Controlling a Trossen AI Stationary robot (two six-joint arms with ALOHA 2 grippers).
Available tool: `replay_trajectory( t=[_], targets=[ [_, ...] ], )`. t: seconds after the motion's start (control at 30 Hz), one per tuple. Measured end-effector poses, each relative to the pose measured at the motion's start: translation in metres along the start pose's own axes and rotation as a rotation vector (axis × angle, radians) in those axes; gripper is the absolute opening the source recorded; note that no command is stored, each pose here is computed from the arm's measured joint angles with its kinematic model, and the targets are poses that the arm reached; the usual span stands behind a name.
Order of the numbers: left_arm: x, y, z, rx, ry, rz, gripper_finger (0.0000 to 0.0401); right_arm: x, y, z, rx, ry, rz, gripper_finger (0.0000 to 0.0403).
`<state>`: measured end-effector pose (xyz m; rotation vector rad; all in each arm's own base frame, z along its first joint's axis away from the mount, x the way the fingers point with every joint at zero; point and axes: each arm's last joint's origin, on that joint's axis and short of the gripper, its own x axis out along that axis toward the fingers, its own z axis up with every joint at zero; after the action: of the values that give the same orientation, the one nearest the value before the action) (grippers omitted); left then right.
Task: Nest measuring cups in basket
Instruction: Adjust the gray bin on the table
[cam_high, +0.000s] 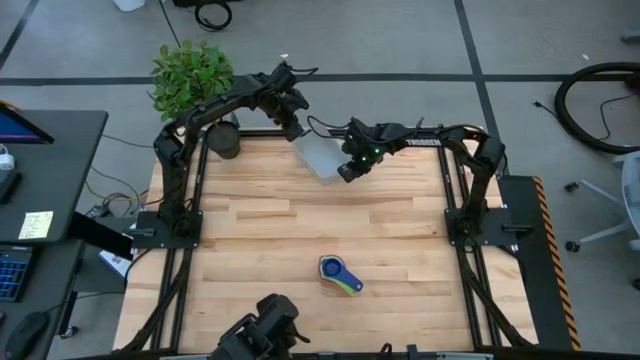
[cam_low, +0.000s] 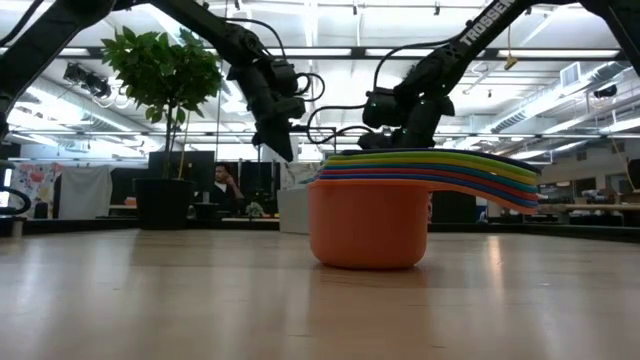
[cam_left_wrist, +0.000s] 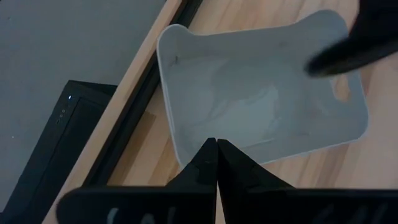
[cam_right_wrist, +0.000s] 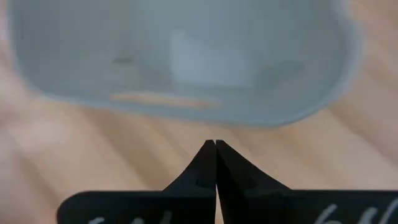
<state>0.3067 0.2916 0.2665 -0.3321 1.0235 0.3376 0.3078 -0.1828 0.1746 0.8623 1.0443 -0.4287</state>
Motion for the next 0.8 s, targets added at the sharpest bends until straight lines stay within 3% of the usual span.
replay_trajectory(
  t=[0.27,0.8],
  targets=[
    [-0.002,0.007,-0.002,-0.017,0.000,0.010,0.0004,-0.002,0.019,0.006,-0.076,-0.131,0.032,0.0003],
    [-0.002,0.007,-0.002,-0.009,0.003,0.005,0.0004,-0.009,-0.005,0.024,-0.078,-0.270,-0.110,0.0003]
  ],
)
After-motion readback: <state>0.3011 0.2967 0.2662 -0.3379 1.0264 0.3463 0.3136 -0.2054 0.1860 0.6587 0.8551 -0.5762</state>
